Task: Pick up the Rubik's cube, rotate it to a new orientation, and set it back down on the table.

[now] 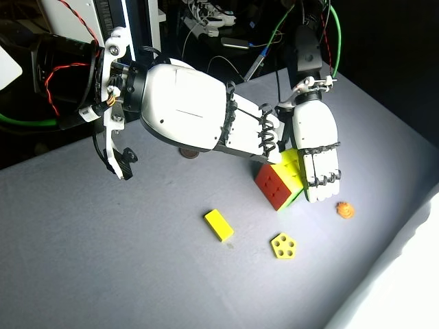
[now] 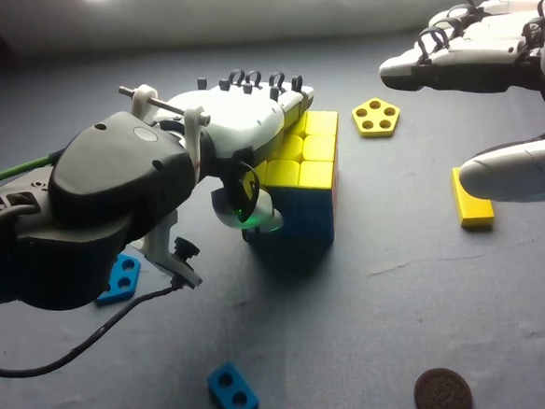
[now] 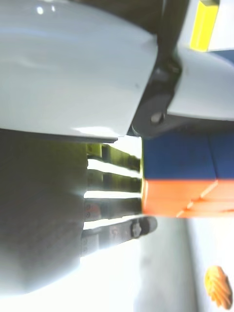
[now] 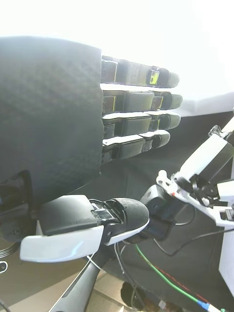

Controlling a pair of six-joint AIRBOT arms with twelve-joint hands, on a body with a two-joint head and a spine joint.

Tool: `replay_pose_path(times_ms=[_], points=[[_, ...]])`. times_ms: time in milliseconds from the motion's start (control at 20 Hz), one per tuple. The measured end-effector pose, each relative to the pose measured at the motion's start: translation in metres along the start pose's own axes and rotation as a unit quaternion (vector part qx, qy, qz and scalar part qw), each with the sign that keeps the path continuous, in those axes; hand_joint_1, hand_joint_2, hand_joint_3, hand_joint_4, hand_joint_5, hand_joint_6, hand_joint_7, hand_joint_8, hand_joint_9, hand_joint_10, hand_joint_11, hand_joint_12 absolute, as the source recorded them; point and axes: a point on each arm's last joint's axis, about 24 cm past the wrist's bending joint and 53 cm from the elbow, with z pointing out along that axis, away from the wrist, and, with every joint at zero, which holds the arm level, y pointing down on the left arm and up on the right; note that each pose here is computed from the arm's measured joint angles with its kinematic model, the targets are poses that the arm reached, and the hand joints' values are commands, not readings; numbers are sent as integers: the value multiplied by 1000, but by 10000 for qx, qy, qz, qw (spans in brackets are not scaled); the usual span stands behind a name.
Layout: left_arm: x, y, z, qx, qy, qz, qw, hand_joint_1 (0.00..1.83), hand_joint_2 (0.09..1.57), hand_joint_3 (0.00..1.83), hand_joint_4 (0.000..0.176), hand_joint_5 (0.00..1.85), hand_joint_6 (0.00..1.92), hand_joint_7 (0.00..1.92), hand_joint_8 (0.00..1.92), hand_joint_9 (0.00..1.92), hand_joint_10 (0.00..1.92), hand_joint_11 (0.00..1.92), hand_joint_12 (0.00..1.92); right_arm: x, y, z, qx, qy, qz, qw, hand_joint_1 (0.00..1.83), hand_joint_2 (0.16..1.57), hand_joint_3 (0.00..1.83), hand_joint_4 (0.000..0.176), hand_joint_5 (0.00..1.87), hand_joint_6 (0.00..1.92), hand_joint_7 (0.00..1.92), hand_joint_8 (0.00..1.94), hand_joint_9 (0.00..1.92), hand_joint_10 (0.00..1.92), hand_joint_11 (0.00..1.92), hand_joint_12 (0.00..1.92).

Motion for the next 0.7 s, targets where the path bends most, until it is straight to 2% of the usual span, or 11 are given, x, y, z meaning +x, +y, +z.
replay_pose_path(times_ms=[100, 300, 450, 700], points=[[0, 1, 0, -11, 1, -14, 10000, 1099, 1111, 1, 0, 0, 0, 0, 0, 0, 0, 0, 0, 1, -1, 0, 4, 12, 10, 10000, 63, 1281, 1, 0, 116, 1, 185, 0, 154, 1, 0, 133], [-1, 3, 1, -33, 6, -27, 10000, 1094, 1094, 0, 0, 0, 0, 0, 0, 0, 0, 0, 0, 2, -1, 0, 16, 23, 0, 10000, 63, 1281, 0, 0, 111, 4, 175, 2, 158, 3, 0, 180], [-2, 5, 2, -43, 10, -34, 10000, 1087, 1091, 0, 0, 0, 0, 0, 0, 0, 0, 0, 0, 2, -1, 0, 17, 24, -2, 10000, 58, 1285, 1, 0, 100, 1, 169, 1, 148, 3, 0, 95], [-3, 7, 2, -76, 3, -26, 10000, 1038, 1085, 0, 0, 0, 0, 0, 0, 0, 0, 0, 0, 2, -1, 0, 19, 25, -2, 10000, 82, 1283, 0, 0, 125, 8, 185, 2, 159, 4, 0, 86]])
